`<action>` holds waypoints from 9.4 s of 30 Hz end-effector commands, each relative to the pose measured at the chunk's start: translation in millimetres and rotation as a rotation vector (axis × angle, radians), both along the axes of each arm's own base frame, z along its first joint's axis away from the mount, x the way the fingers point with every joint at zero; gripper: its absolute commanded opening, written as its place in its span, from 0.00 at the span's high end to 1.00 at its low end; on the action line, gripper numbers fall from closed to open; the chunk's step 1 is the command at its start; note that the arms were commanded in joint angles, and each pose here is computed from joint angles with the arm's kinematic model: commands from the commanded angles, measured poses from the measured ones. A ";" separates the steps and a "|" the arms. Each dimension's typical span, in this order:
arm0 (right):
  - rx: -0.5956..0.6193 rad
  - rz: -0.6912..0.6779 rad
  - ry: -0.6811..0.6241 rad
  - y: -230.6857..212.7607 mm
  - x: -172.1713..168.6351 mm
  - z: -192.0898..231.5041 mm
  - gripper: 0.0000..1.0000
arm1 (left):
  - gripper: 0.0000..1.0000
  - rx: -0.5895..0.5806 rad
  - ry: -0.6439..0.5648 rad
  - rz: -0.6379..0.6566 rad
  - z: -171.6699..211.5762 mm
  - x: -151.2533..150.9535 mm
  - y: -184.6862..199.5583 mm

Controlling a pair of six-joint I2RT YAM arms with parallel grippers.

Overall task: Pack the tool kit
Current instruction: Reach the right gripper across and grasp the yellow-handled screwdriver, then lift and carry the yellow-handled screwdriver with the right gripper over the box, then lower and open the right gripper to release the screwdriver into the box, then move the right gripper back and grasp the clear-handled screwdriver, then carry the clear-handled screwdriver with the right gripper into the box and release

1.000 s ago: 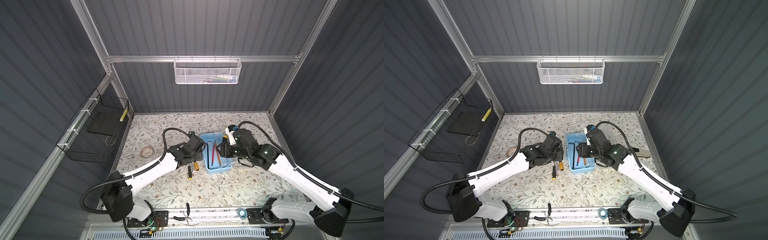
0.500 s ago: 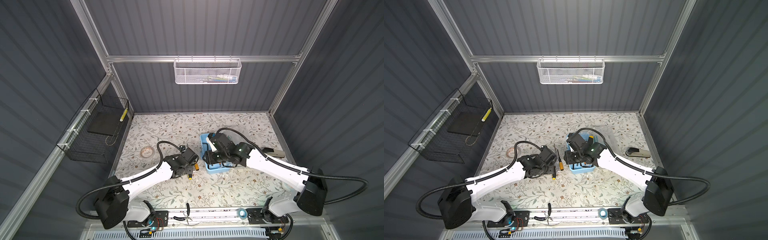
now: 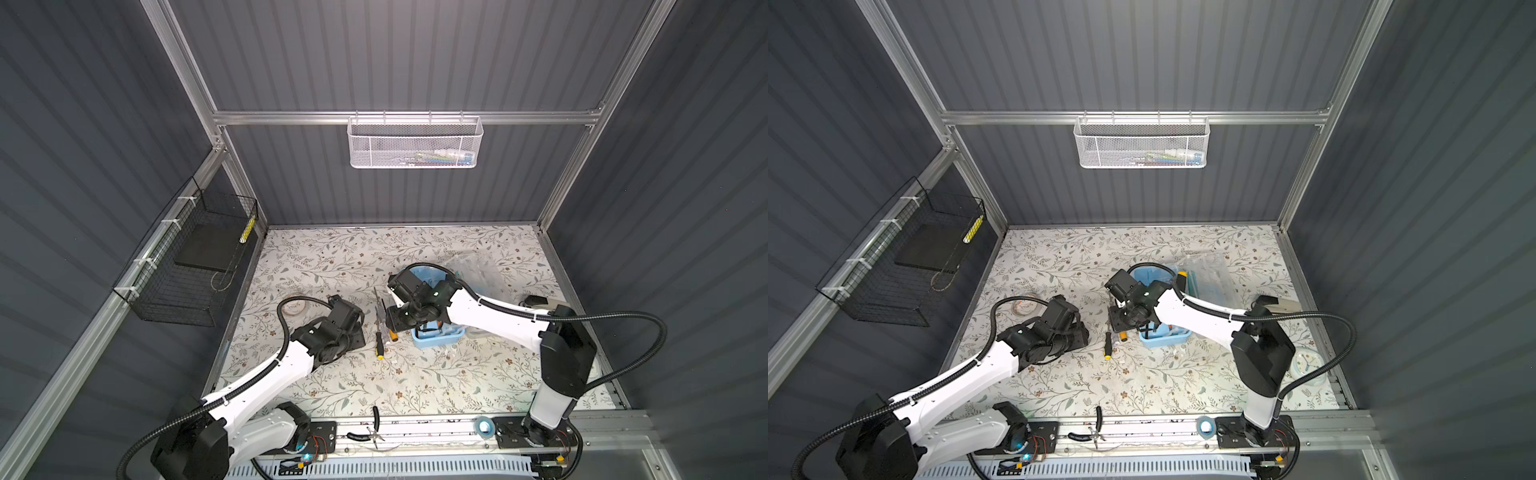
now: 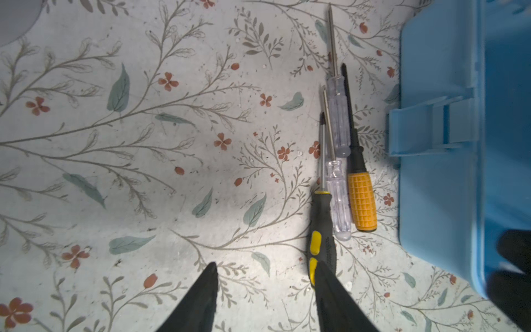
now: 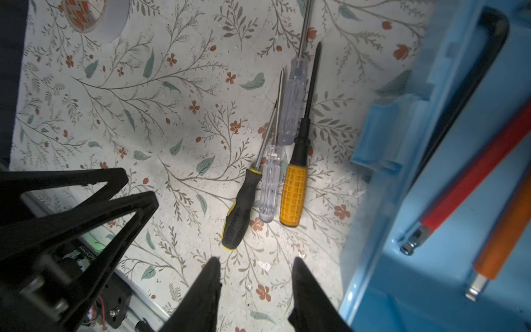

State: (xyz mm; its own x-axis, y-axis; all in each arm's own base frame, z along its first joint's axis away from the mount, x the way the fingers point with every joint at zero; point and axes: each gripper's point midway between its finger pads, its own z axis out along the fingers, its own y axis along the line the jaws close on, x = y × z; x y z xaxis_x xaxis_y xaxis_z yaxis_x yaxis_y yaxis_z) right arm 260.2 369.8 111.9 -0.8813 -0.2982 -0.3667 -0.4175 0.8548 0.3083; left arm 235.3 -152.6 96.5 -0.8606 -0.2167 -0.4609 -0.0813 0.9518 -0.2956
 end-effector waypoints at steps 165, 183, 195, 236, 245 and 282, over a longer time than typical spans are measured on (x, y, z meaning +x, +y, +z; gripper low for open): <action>-0.055 -0.285 -0.333 -158.0 60.2 147.3 0.56 | 0.44 0.019 -0.091 -0.089 9.6 44.6 -31.9; -0.009 -0.008 -0.067 5.9 15.2 29.3 0.66 | 0.45 -0.085 -0.089 -0.008 -3.5 14.1 -13.5; -0.148 0.044 0.043 18.6 11.2 -46.3 0.68 | 0.45 -0.133 -0.076 0.018 -13.0 8.9 -14.1; -0.254 0.035 0.055 10.7 11.5 -76.9 1.00 | 0.45 -0.089 -0.083 0.012 -14.6 13.8 -12.0; -0.191 0.014 -0.091 -12.1 14.6 9.4 1.00 | 0.45 -0.079 -0.089 0.007 -12.1 16.7 -12.8; -0.444 -0.392 -0.182 -267.0 65.9 30.8 1.00 | 0.45 -0.071 -0.082 -0.009 -13.5 21.6 -18.2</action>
